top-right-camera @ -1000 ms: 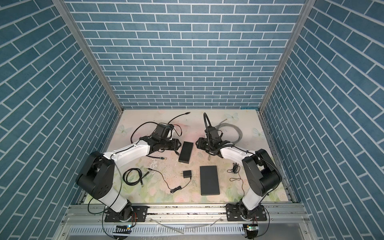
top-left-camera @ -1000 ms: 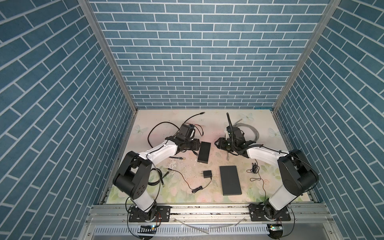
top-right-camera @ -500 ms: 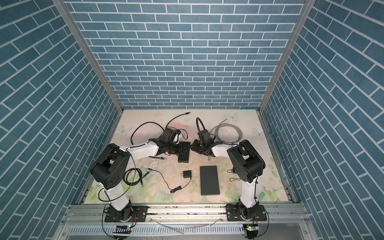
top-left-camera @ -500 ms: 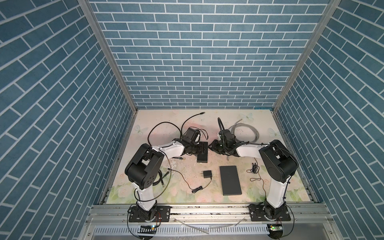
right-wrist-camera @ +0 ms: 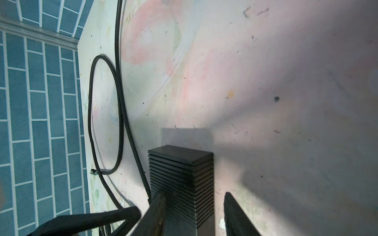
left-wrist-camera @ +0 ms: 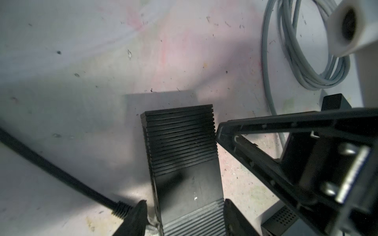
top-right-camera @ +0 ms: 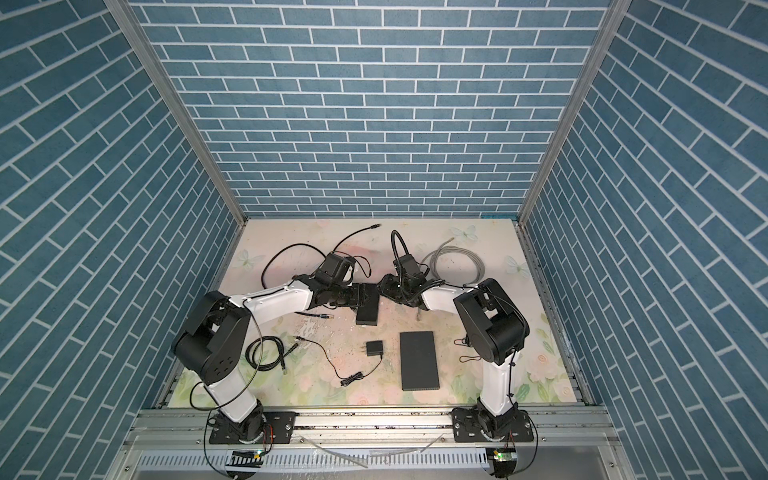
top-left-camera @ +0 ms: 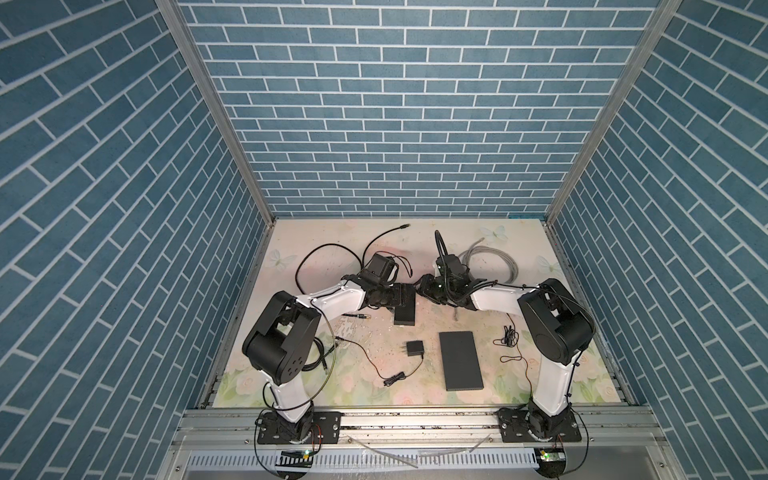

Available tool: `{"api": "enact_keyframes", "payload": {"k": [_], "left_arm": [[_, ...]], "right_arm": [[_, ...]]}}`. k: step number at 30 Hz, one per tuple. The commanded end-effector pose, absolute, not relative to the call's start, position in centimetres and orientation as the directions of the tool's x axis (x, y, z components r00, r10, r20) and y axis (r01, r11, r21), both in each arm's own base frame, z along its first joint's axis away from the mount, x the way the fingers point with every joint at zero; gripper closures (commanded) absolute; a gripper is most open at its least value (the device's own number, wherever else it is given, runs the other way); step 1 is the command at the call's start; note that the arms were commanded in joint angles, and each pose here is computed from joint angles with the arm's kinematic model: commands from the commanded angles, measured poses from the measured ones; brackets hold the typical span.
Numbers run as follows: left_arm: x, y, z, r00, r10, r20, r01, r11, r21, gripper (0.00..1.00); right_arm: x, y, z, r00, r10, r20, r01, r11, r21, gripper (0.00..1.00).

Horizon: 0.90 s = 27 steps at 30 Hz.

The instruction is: Insert the plug into the switch port

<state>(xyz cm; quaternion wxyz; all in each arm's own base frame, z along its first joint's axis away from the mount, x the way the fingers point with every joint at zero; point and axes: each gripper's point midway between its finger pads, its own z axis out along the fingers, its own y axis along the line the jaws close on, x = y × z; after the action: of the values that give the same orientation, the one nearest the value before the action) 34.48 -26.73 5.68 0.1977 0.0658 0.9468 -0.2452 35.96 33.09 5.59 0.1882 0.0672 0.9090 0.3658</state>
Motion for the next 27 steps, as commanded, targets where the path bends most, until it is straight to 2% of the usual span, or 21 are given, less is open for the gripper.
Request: {"api": "enact_keyframes", "payload": {"k": [1, 6, 11, 20, 27], "left_arm": [[33.9, -27.8, 4.2, -0.928, 0.048, -0.368, 0.226, 0.859, -0.459, 0.41], [33.8, -29.0, 4.1, -0.932, 0.058, -0.359, 0.235, 0.849, -0.473, 0.44], [34.4, -31.1, 4.6, -0.925, 0.072, -0.372, 0.265, 0.825, -0.499, 0.44], [38.7, -30.9, 5.2, -0.906, 0.051, -0.419, 0.243, 0.875, -0.418, 0.43], [41.1, -30.2, 5.6, -0.906, 0.03, -0.422, 0.224, 0.879, -0.42, 0.43]], "right_arm": [[35.8, 34.3, 6.2, -0.924, 0.257, -0.284, -0.026, 0.699, 0.715, 0.57], [36.2, 35.0, 6.1, -0.926, 0.256, -0.278, -0.028, 0.688, 0.725, 0.65], [36.9, 35.6, 6.2, -0.927, 0.252, -0.279, -0.034, 0.683, 0.73, 0.67], [38.8, 34.3, 5.8, -0.919, 0.268, -0.288, -0.013, 0.711, 0.703, 0.64], [40.1, 33.0, 6.2, -0.912, 0.278, -0.3, -0.013, 0.713, 0.701, 0.63]]}}
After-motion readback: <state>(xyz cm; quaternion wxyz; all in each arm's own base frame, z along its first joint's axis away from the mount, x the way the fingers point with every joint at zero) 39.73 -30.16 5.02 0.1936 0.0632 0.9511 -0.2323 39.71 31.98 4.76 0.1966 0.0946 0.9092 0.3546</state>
